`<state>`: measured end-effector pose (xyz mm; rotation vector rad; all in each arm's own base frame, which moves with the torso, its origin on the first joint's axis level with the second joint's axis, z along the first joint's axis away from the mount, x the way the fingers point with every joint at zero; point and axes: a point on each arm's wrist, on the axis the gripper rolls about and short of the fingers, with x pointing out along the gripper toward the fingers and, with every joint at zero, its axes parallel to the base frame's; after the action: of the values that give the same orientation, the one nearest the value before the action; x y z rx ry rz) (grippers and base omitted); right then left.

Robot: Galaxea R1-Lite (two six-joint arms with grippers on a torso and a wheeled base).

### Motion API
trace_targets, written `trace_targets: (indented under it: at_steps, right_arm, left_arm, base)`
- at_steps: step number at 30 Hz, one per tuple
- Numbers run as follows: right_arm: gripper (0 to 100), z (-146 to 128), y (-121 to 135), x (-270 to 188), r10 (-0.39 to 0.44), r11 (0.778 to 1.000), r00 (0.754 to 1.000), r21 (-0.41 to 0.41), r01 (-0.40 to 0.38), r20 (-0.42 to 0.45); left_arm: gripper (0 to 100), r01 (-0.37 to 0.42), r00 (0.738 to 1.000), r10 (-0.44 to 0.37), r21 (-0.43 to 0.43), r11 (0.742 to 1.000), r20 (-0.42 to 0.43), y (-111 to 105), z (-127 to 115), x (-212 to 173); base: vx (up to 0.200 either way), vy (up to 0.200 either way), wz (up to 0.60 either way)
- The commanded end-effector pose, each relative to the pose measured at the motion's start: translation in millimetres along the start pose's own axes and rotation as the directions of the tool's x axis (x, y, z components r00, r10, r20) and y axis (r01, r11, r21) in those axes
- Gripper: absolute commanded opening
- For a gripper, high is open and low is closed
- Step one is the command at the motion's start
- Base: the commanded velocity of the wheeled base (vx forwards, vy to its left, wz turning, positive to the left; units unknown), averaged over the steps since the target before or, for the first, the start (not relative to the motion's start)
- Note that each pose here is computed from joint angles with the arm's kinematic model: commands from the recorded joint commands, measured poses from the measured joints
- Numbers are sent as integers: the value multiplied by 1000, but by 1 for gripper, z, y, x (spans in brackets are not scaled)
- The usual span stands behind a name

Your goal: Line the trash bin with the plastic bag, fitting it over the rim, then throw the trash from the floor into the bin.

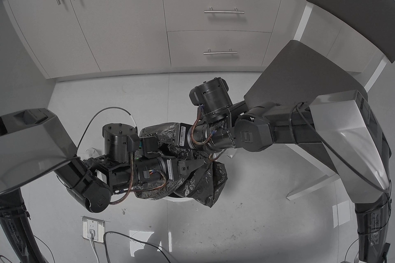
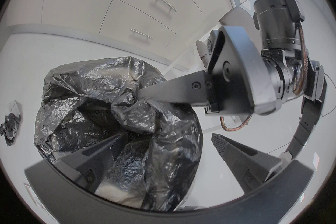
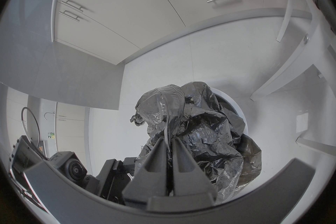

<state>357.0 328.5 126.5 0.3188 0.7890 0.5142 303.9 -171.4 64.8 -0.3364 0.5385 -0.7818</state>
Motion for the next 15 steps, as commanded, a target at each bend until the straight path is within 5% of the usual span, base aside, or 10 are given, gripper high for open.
trace_targets:
  at_steps: [1,3,4,15]
  right_arm:
    - [0,0,1,0,2,1000,1000,-1,-2,1]
    - [0,0,1,0,3,1000,1000,-1,-3,2]
    - [100,0,1,0,3,1000,1000,-1,-3,2]
    - [100,1,4,-3,10,1000,1000,3,-10,11]
  left_arm:
    - [100,1,1000,-1,-23,1000,3,2,1,5]
    - [100,0,1000,0,-29,1000,1,2,0,6]
    - [100,0,1000,0,-29,1000,1,2,0,6]
    - [100,4,1000,-4,-80,997,5,2,1,6]
  base:
    - [0,0,0]
    - [0,0,0]
    - [0,0,0]
    - [0,0,0]
